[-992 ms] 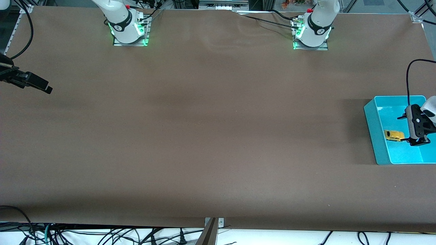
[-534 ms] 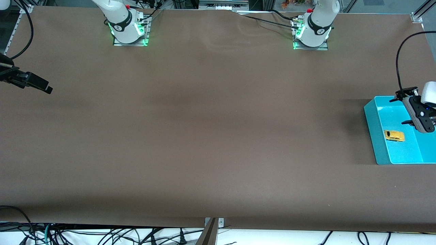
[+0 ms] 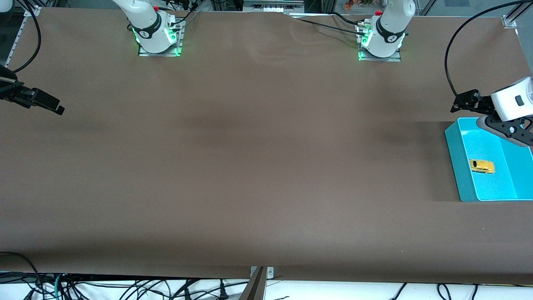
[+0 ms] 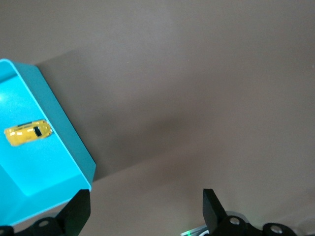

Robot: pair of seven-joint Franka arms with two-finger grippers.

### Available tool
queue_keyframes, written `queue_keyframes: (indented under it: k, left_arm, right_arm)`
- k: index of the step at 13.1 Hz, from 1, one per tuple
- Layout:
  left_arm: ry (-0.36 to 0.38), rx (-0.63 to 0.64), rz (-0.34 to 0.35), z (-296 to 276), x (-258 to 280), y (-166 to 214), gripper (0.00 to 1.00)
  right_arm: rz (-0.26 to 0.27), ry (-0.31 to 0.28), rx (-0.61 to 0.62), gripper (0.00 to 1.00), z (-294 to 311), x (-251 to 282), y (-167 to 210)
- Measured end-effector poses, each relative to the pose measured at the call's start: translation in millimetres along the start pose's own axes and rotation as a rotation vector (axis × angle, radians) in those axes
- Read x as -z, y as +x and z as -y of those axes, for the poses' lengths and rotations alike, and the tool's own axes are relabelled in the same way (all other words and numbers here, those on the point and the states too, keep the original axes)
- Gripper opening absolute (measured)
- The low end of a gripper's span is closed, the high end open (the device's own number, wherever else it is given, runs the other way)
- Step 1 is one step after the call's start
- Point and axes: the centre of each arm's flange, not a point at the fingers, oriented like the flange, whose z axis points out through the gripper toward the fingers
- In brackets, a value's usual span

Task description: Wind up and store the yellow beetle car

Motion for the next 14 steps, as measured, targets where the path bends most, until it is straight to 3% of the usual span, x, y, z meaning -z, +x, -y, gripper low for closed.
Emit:
queue_keyframes:
  k: [3, 8, 14]
  left_arm:
    - [0.014, 0.109, -0.027, -10.1, 15.2, -3.8, 1.0]
    - [0.05, 0.135, -0.138, -12.3, 73.8, -15.4, 1.0]
    - [0.031, 0.261, -0.09, -21.3, 74.2, -24.5, 1.0]
  right_arm:
    - [0.0, 0.0, 0.0, 1.0, 0.0, 0.0, 0.0]
    - [0.0, 0.0, 0.0, 1.0, 0.0, 0.0, 0.0]
    - [0.0, 0.0, 0.0, 1.0, 0.0, 0.0, 0.1]
